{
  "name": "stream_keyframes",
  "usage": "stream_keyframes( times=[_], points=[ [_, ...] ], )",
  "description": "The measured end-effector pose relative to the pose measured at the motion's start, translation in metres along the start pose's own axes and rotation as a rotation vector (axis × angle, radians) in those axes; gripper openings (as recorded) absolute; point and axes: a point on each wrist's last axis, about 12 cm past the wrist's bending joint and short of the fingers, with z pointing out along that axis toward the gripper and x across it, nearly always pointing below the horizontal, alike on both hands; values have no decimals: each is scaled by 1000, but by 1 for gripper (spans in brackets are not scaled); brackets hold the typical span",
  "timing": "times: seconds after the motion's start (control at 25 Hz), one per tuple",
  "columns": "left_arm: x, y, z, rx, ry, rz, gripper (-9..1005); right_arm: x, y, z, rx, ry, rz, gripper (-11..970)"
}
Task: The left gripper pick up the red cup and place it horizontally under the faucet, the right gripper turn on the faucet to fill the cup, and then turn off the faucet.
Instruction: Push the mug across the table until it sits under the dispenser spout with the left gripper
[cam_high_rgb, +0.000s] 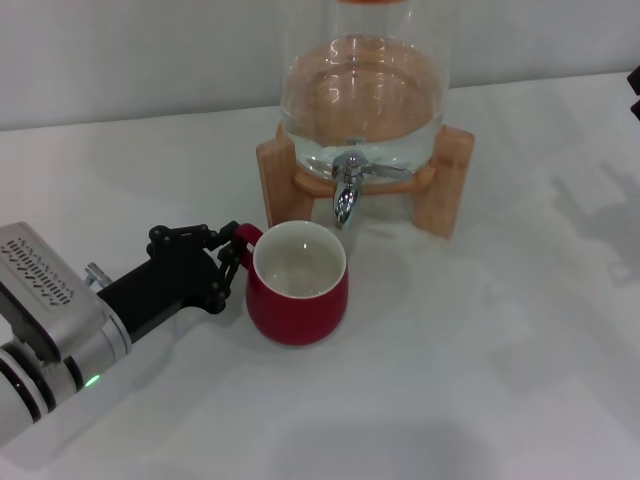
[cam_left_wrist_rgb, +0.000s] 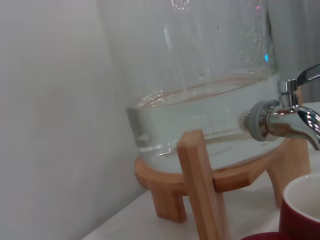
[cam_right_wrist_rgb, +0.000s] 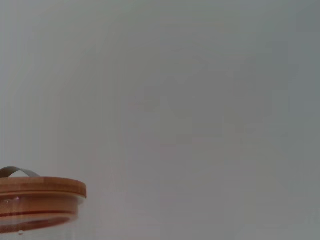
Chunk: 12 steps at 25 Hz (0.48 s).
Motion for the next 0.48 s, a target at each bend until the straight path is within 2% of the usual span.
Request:
stream_keyframes(
  times=[0.48],
  points=[
    [-4,3,4,10,2,20,91,0,0,1,-3,-4,3,794]
  ],
)
